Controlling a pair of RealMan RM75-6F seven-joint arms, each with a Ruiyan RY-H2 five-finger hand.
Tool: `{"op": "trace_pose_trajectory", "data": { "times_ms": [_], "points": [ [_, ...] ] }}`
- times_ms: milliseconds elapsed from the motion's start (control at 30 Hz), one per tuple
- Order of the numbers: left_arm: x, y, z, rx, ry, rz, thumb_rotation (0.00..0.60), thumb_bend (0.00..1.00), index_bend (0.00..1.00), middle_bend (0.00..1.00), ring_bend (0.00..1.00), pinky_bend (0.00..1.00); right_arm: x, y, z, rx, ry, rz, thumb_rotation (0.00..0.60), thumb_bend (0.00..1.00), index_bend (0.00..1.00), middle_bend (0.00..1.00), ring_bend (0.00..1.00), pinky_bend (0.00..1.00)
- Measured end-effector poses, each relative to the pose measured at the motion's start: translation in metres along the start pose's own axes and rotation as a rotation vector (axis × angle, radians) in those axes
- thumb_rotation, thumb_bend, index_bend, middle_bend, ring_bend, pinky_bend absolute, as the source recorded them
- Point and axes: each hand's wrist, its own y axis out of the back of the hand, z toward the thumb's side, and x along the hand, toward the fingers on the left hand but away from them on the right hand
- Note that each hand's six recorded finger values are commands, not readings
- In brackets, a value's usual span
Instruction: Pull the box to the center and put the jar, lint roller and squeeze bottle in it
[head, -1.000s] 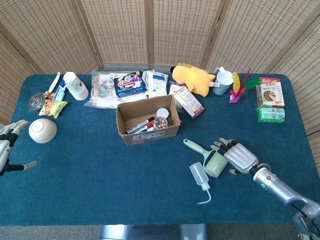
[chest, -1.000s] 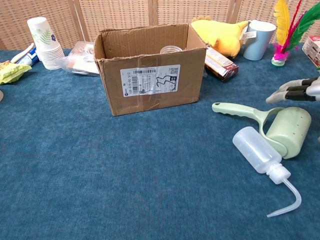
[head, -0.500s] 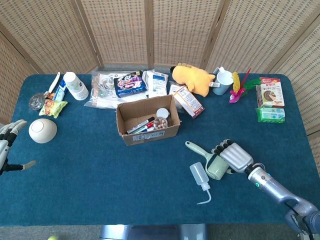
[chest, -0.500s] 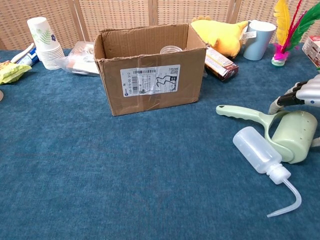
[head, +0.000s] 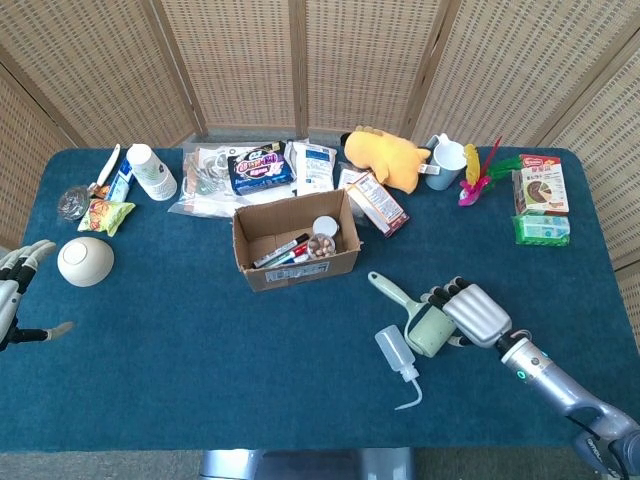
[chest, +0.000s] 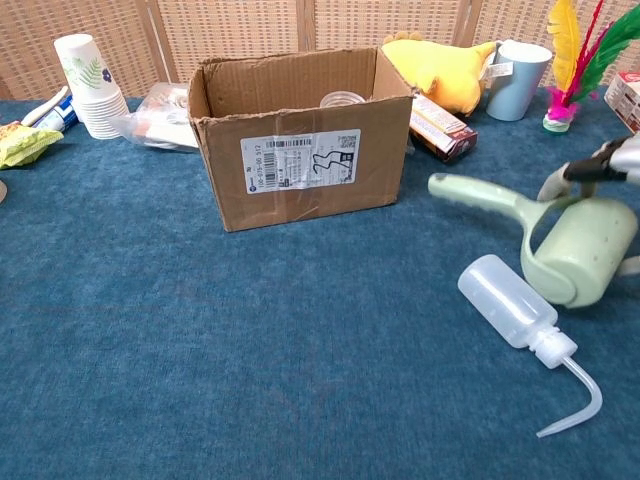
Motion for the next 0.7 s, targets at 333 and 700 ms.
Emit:
{"op": "trace_pose_trajectory", "data": {
  "times_ms": [333, 700],
  "points": [
    [-0.001, 0.001, -0.001, -0.005, 0.001, 0.0, 0.6, 0.05, 0.0, 0.0, 0.0, 0.08, 0.014, 0.053, -0.022, -0.053, -0.053, -0.18, 0.6, 0.13, 0.46, 0.45, 0.36, 0.34],
    [0.0, 0.0, 0.0, -0.005, -0.001, -0.003, 0.6, 0.05, 0.0, 0.0, 0.0, 0.08, 0.019, 0.135, -0.053, -0.098, -0.135, -0.405, 0.6, 0.12, 0.46, 0.45, 0.36, 0.35]
  ]
}}
